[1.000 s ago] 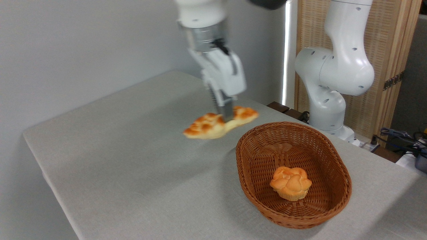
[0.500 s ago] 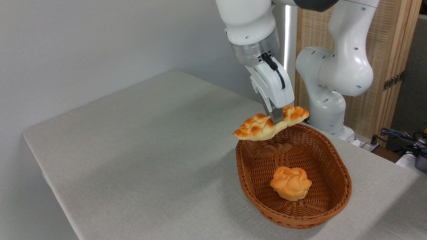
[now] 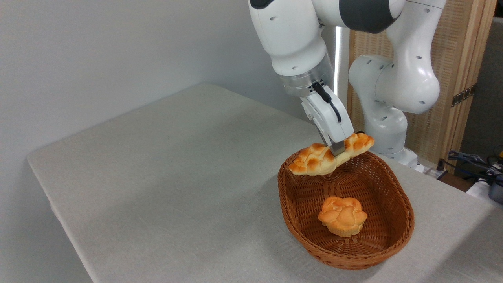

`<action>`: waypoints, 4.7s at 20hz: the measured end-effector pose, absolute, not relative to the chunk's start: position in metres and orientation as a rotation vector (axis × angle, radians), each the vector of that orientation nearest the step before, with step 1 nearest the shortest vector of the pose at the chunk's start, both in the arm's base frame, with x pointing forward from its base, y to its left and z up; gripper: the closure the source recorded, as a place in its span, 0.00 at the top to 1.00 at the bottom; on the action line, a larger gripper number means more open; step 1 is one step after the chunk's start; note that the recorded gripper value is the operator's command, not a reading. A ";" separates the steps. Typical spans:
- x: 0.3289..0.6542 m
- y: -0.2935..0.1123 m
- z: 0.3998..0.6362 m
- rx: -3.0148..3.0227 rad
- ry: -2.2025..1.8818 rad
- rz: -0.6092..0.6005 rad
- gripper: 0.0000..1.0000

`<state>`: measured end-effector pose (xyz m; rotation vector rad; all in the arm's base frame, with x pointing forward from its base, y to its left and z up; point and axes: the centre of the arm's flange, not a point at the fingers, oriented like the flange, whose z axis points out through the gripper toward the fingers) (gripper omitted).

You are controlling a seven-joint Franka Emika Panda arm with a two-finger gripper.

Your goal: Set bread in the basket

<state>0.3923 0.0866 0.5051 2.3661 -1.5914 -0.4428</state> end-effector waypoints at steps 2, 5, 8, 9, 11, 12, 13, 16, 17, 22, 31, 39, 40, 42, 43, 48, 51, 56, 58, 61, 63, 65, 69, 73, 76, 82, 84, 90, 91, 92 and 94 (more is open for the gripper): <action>0.394 0.087 0.501 2.370 -1.592 -0.439 0.32; 0.396 0.087 0.496 2.370 -1.593 -0.441 0.65; 0.397 0.087 0.493 2.368 -1.591 -0.448 0.75; 0.397 0.087 0.493 2.367 -1.590 -0.450 0.78; 0.397 0.087 0.492 2.366 -1.589 -0.453 0.81; 0.398 0.086 0.491 2.365 -1.589 -0.455 0.84; 0.398 0.086 0.491 2.365 -1.588 -0.457 0.86; 0.399 0.086 0.490 2.368 -1.590 -0.453 0.90; 0.400 0.086 0.490 2.370 -1.591 -0.451 0.93; 0.406 0.087 0.492 2.399 -1.612 -0.405 1.00; 0.452 0.077 0.575 2.473 -1.553 0.080 1.00; 0.522 0.041 0.604 2.615 -1.366 0.172 1.00; 0.527 0.035 0.604 2.638 -1.344 0.171 1.00; 0.530 0.026 0.602 2.699 -1.343 0.120 1.00; 0.531 0.020 0.601 2.725 -1.356 0.092 1.00; 0.537 -0.005 0.600 2.791 -1.321 0.056 1.00; 0.541 -0.011 0.600 2.793 -1.324 0.055 1.00; 0.542 -0.016 0.601 2.789 -1.338 0.058 1.00; 0.543 -0.023 0.605 2.784 -1.357 0.068 1.00; 0.545 -0.029 0.609 2.779 -1.376 0.082 1.00; 0.545 -0.027 0.611 2.783 -1.369 0.081 1.00; 0.545 -0.023 0.613 2.787 -1.360 0.078 1.00; 0.544 -0.023 0.613 2.784 -1.357 0.064 1.00; 0.545 -0.022 0.610 2.789 -1.360 0.045 1.00; 0.545 -0.020 0.609 2.801 -1.369 0.029 1.00; 0.545 -0.020 0.609 2.802 -1.371 0.027 1.00; 0.545 -0.020 0.609 2.802 -1.370 0.027 1.00; 0.545 -0.020 0.609 2.845 -1.279 0.026 1.00; 0.545 -0.020 0.609 2.846 -1.276 0.026 1.00; 0.545 -0.020 0.609 2.846 -1.275 0.026 1.00; 0.545 -0.020 0.609 2.846 -1.275 0.026 1.00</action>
